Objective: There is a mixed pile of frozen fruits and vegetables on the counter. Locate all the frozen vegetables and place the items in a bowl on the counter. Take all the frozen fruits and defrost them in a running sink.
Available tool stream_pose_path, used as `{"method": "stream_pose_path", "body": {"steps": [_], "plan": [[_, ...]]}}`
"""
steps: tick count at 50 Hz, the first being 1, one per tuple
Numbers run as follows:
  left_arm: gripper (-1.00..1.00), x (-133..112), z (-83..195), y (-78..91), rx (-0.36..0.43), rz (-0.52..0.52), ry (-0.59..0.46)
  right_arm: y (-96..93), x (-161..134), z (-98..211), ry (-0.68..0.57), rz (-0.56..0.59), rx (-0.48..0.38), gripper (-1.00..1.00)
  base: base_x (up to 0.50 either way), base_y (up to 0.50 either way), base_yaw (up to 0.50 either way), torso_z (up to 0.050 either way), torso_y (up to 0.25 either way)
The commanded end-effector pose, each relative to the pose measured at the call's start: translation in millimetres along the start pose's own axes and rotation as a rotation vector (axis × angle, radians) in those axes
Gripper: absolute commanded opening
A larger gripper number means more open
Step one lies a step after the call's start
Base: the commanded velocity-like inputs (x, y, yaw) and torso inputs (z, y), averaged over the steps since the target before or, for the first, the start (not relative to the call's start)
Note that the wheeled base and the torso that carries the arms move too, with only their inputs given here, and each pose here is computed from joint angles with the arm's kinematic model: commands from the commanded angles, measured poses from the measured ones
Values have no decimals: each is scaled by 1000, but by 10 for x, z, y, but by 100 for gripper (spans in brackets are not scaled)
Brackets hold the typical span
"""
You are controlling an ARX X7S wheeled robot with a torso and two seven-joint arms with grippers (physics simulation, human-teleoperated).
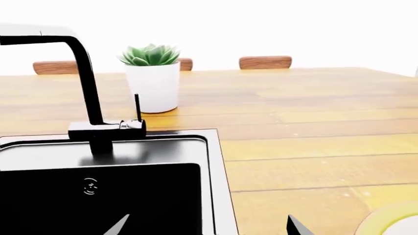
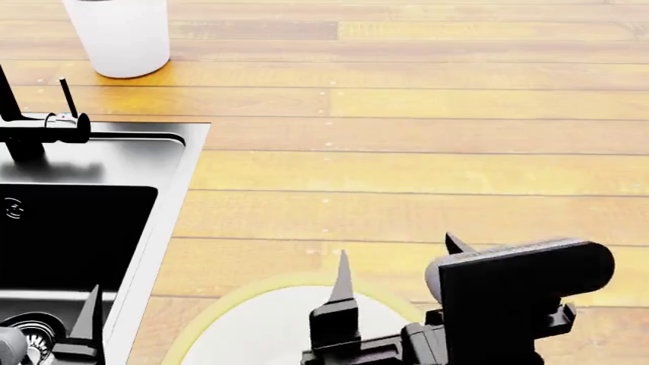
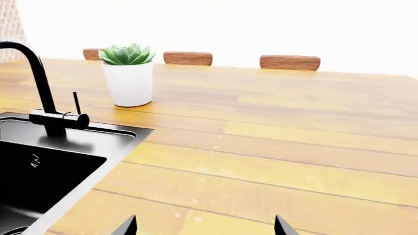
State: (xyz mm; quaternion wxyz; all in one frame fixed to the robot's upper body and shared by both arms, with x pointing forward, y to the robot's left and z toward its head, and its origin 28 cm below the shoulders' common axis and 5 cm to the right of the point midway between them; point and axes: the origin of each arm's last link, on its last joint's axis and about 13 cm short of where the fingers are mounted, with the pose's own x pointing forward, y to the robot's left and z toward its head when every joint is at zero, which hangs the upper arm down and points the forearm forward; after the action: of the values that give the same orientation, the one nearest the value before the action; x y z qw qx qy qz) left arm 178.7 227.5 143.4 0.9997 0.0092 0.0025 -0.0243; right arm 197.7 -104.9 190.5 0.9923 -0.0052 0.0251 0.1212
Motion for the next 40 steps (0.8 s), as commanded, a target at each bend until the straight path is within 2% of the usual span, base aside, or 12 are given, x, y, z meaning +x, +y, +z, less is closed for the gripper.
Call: {"method": "stream_pose_path", "body": {"steps": [1,7,9,10,13,15,16,21,26,31,40], "plan": [[100,-18,29,20,-7,5,-41,-209,-325,-146,-170,-179,-74,100,0,0,0,0,0],[100,13,-15,14,-12,7,-24,-228,-407,-226,-163,-167,-23,100,0,0,0,0,0],[100,26,-22,17,-13,9,-22,-206,-398,-258,-136,-146,-54,100,0,0,0,0,0],[100,40,-20,25,-15,17,-21,-221,-393,-240,-142,-161,-34,100,0,0,0,0,0],[100,57,-21,50,-18,34,-19,-228,-387,-295,-108,-173,-46,100,0,0,0,0,0],[100,54,-19,69,-28,37,-17,-226,-418,-291,-101,-154,-79,100,0,0,0,0,0],[100,65,-13,70,-31,40,-18,-239,-441,-248,-129,-169,-37,100,0,0,0,0,0],[100,53,-5,90,-29,44,-16,-249,-493,-183,-112,-186,-53,100,-51,0,0,0,0],[100,39,27,112,-27,48,-26,-255,-556,-102,-137,-198,-52,100,-423,0,0,0,0],[100,19,61,124,-26,52,-36,-242,-555,-114,-137,-189,-111,100,-245,16,0,0,0],[100,13,53,124,-19,53,-36,-242,-559,-143,-147,-180,-112,100,0,500,0,0,0]]}}
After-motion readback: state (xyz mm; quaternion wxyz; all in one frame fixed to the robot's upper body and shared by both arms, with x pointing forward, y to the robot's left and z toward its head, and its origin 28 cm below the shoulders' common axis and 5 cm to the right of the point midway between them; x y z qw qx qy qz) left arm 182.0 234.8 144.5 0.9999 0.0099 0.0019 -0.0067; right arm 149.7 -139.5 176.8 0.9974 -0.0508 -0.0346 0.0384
